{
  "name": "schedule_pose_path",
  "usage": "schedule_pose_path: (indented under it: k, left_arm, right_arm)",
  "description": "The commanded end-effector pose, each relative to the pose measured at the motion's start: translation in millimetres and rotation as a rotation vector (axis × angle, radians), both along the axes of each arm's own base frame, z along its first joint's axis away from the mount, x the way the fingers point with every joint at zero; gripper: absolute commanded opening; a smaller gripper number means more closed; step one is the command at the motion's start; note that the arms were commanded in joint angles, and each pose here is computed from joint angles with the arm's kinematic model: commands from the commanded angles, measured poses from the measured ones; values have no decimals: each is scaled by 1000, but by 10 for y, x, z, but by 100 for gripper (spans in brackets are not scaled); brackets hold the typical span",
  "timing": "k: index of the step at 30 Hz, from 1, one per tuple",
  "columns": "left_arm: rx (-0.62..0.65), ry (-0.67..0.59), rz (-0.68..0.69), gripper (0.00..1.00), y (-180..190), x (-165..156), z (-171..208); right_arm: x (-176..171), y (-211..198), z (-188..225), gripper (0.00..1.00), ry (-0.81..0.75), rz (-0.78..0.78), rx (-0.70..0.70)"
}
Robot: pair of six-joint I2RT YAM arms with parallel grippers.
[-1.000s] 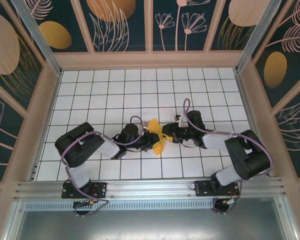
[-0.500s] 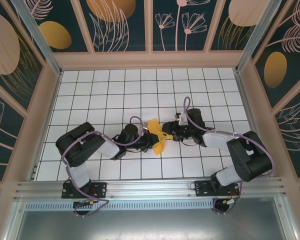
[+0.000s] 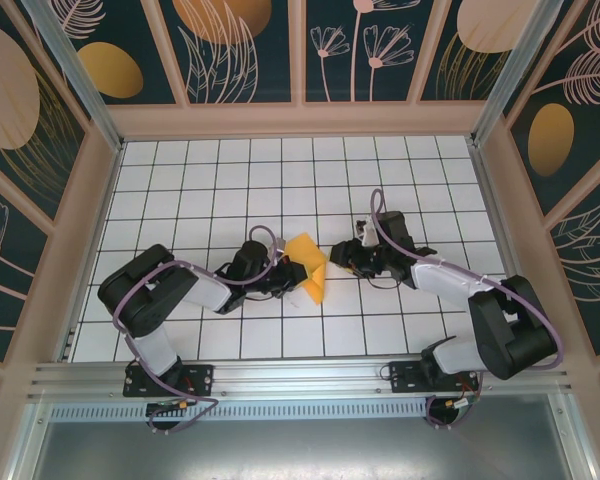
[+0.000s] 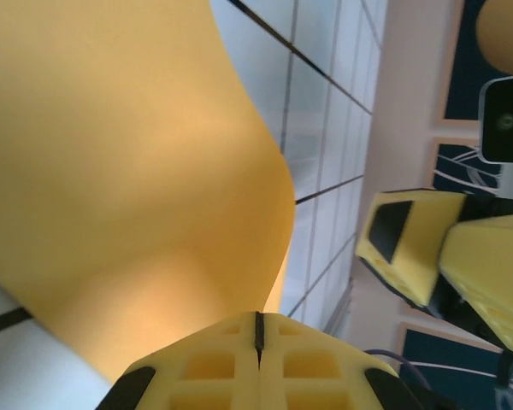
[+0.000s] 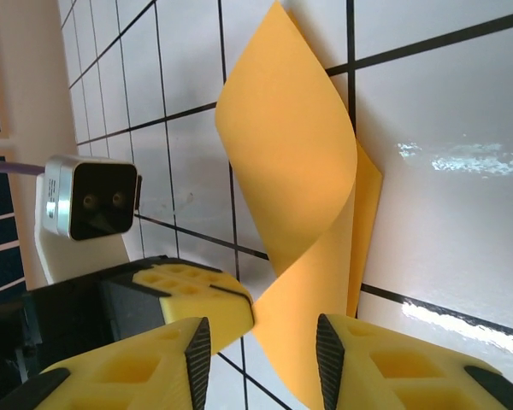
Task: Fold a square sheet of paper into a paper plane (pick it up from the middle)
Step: Third fold the triangle at the center of the table.
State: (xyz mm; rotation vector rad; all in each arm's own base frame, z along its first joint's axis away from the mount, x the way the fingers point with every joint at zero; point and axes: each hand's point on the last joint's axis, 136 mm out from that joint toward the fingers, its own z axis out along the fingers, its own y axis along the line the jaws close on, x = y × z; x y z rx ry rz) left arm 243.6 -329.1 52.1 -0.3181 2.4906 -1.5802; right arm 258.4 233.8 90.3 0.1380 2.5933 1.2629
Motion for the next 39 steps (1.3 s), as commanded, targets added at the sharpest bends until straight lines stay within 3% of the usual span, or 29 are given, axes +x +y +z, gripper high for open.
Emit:
schedule_pose_path:
  k: [1, 9, 16, 26, 39]
  left_arm:
    - [96, -38, -45, 0, 67, 15, -82]
    - [264, -96, -89, 0, 164, 164, -192]
    - [359, -127, -93, 0, 253, 257, -250]
    - [413, -149, -118, 0, 261, 316, -274]
    - [484, -179, -154, 0, 306, 347, -311]
  right_arm:
    - [9, 0, 8, 39, -10, 28, -30]
    - [-69, 165, -73, 28, 13, 106, -46]
    - [-92, 286, -218, 24, 41, 139, -82]
    - [-204, 479, -268, 12, 66, 198, -46]
    - [-274, 550, -367, 11, 103, 222, -25]
